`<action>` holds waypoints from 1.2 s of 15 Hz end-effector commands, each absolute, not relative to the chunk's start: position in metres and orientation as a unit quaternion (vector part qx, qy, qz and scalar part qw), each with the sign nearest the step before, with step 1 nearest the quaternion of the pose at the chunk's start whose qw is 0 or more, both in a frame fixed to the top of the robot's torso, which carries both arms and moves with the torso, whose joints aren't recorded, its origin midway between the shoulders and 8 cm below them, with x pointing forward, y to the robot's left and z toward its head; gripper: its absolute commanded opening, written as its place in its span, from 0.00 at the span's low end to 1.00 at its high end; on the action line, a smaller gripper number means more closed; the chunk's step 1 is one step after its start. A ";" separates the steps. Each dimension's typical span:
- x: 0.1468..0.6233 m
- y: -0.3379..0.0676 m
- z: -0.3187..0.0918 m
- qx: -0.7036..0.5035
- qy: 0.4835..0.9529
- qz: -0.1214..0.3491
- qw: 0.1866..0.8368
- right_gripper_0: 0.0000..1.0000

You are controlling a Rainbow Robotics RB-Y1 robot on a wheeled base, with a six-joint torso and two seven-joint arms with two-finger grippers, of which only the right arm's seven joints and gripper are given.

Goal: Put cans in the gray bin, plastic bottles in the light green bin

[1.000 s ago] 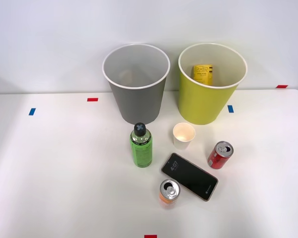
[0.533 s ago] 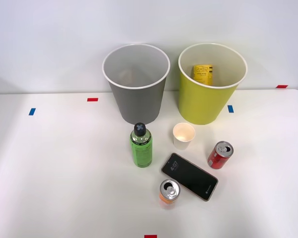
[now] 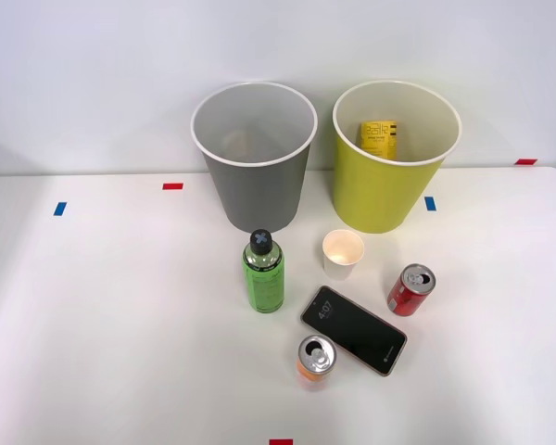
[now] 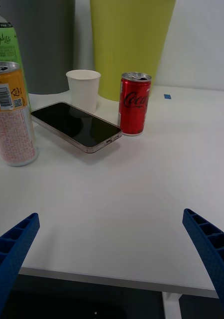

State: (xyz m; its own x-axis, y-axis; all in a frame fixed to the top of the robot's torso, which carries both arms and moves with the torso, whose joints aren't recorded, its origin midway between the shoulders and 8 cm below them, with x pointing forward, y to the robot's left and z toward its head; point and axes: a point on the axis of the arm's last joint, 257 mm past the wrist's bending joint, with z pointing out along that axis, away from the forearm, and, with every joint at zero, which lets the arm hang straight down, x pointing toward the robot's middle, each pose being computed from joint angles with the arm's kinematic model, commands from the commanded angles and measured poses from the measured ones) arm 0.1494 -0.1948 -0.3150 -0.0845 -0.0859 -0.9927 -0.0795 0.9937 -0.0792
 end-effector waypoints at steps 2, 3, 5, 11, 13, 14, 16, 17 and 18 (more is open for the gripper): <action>0.160 -0.202 -0.317 -0.058 0.728 -0.010 0.683 1.00; 0.167 -0.209 -0.314 -0.045 0.725 -0.011 0.688 1.00; 0.184 -0.216 -0.309 -0.026 0.713 -0.009 0.700 1.00; 0.237 -0.218 -0.297 -0.008 0.688 0.013 0.725 1.00; 0.258 -0.215 -0.293 -0.005 0.682 0.024 0.731 1.00; 0.271 -0.215 -0.291 -0.002 0.681 0.031 0.732 1.00; 0.297 -0.218 -0.283 -0.002 0.677 0.037 0.735 1.00; 0.307 -0.219 -0.279 -0.006 0.679 0.039 0.733 1.00; 0.315 -0.220 -0.276 -0.012 0.682 0.040 0.730 1.00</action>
State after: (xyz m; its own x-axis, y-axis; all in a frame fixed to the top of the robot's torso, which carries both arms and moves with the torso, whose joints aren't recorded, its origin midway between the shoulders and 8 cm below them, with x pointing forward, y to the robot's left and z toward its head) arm 0.3045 -0.2175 -0.2823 0.0668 0.0482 -0.9966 -0.0664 0.9968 0.0438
